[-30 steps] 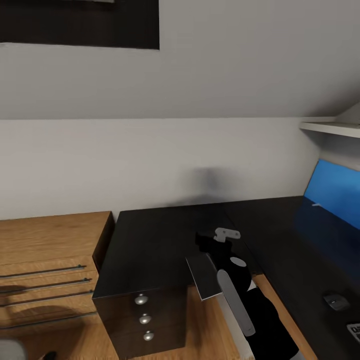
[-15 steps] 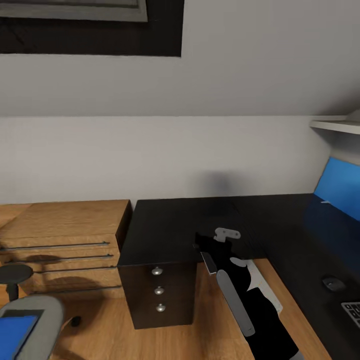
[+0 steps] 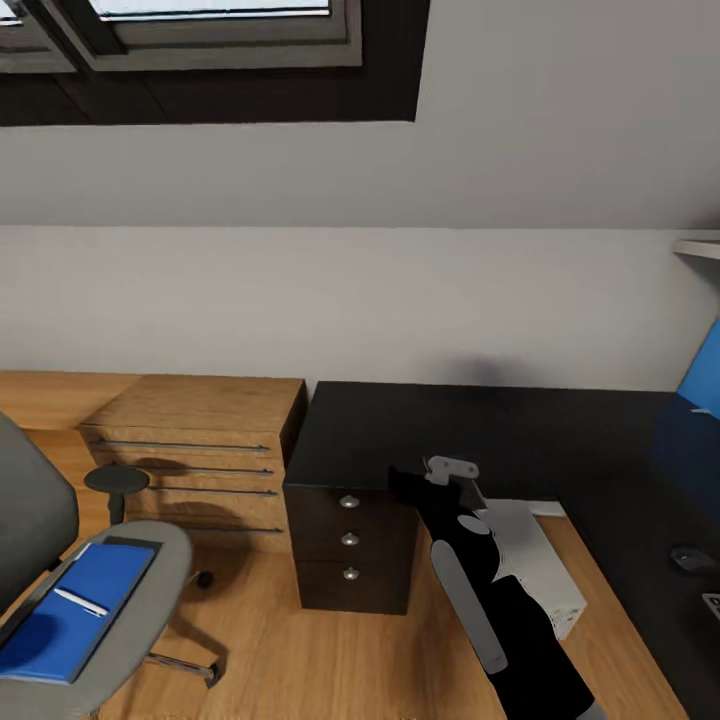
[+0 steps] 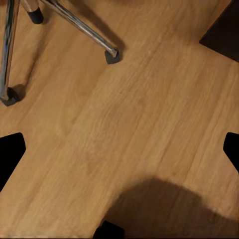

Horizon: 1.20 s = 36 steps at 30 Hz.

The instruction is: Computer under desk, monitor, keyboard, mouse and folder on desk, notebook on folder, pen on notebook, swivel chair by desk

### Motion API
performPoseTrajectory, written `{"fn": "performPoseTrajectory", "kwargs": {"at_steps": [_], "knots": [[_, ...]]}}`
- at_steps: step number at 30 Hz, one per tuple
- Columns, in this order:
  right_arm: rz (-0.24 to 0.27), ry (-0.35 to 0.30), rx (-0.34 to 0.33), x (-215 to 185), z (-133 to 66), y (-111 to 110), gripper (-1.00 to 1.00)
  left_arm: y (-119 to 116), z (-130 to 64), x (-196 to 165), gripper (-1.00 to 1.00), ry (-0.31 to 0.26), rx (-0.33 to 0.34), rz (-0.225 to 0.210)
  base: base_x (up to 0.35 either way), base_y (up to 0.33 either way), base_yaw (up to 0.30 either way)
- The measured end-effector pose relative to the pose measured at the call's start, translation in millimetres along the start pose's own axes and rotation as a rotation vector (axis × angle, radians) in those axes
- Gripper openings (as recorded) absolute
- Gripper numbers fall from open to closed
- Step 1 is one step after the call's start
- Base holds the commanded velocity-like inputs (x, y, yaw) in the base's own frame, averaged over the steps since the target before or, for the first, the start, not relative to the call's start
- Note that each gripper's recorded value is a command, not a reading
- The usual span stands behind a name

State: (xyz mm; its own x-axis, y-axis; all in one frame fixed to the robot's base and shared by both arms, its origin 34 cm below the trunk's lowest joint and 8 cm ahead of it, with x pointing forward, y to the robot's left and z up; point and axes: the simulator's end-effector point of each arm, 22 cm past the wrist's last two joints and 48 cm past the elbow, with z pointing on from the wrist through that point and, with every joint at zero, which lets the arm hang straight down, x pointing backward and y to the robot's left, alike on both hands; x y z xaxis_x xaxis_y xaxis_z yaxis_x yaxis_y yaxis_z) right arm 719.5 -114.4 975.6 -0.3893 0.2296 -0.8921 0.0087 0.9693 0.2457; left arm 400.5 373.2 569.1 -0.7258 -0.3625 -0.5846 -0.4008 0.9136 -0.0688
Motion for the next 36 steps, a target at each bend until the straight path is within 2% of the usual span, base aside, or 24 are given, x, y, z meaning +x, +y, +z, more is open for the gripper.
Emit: {"fn": "performPoseTrajectory", "kwargs": {"at_steps": [12, 18, 22, 26, 27, 31, 36], "knots": [[0.01, 0.02, -0.006, 9.0, 2.4, 8.6, 1.0, -5.6, -0.4, 5.5, 1.0, 0.009, 0.006, -0.004, -0.042, -0.007, 0.266], [-0.019, 0.081, -0.015, 39.1, 7.6, 21.5, 1.0, -5.9, -1.0, 10.9, 1.0, 0.02, 0.005, -0.003, -0.003, 0.0, 0.266], [-0.032, 0.105, 0.003, 51.2, 8.4, 25.4, 1.0, -4.9, -2.1, 19.0, 1.0, 0.037, 0.003, -0.001, -0.001, 0.0, 0.234], [-0.046, 0.109, 0.008, 54.6, 6.9, 30.4, 1.0, -4.5, -2.5, 22.4, 1.0, 0.044, 0.002, 0.0, 0.0, 0.0, 0.091], [-0.063, 0.108, -0.006, 56.9, 4.7, 38.6, 1.0, -4.4, -2.7, 23.0, 1.0, 0.046, 0.002, 0.0, 0.0, 0.0, 0.032], [-0.085, 0.107, -0.023, 61.1, 2.5, 48.8, 1.0, -4.3, -2.7, 23.6, 1.0, 0.047, 0.001, 0.0, 0.0, 0.0, 0.017], [-0.093, 0.102, -0.032, 62.0, 1.4, 53.1, 1.0, -4.3, -2.8, 23.8, 1.0, 0.048, 0.001, 0.0, 0.0, 0.0, 0.005]]}}
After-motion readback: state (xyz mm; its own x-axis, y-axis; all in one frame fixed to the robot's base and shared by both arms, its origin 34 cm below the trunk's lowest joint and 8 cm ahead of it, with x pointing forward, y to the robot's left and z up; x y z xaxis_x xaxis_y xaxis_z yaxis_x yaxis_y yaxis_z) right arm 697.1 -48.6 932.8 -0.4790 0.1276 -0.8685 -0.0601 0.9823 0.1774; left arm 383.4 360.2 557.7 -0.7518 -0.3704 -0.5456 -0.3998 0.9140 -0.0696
